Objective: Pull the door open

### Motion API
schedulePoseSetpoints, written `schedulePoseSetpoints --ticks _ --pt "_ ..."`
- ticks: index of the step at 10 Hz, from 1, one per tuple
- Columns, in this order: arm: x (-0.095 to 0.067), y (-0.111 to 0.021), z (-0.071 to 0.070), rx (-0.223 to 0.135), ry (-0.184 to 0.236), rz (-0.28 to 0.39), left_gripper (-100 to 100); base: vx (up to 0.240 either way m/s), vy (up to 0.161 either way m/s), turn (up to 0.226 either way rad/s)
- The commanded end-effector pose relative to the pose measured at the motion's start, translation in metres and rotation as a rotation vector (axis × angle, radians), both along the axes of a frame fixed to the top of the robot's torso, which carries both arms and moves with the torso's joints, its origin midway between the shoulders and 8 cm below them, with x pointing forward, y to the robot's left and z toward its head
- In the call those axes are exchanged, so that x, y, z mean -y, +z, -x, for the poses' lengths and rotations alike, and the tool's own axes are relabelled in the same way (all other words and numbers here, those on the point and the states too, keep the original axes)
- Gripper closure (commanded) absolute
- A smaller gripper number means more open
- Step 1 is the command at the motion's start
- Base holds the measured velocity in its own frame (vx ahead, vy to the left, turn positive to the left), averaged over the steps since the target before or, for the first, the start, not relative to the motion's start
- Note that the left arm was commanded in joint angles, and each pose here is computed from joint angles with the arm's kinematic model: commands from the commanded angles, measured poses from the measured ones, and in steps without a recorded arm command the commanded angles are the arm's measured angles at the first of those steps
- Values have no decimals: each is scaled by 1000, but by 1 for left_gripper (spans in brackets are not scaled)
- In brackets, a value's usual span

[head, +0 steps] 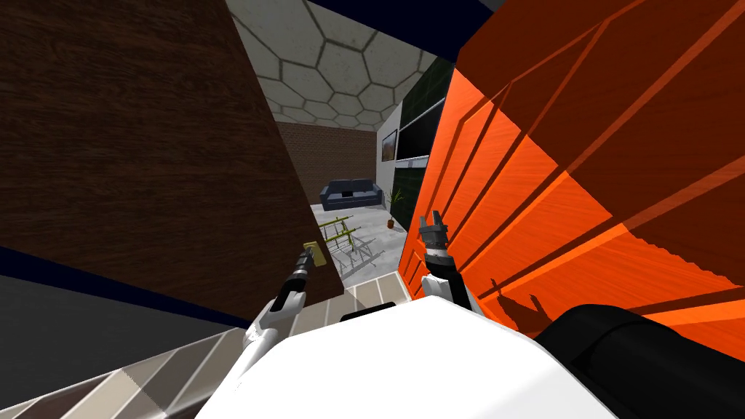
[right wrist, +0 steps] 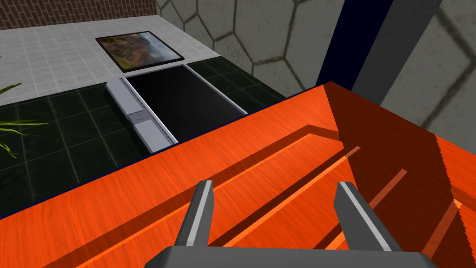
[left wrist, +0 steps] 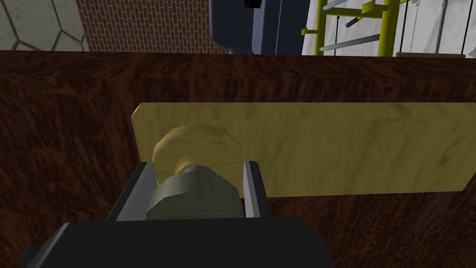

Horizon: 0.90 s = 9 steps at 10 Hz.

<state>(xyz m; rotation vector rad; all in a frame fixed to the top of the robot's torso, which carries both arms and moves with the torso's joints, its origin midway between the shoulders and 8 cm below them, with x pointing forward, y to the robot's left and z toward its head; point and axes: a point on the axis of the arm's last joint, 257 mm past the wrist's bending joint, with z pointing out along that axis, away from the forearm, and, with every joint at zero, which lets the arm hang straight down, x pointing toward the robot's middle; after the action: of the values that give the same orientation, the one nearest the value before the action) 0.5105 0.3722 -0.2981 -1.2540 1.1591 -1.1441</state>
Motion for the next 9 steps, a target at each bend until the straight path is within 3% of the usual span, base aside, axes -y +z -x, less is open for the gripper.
schedulePoseSetpoints --ticks 1,7,9 --pt "0 2 -1 5 1 1 100 0 0 0" --pt "2 2 14 9 -52 -2 100 -186 69 -132" --pt "3 2 20 11 -76 -1 100 -259 153 -188"
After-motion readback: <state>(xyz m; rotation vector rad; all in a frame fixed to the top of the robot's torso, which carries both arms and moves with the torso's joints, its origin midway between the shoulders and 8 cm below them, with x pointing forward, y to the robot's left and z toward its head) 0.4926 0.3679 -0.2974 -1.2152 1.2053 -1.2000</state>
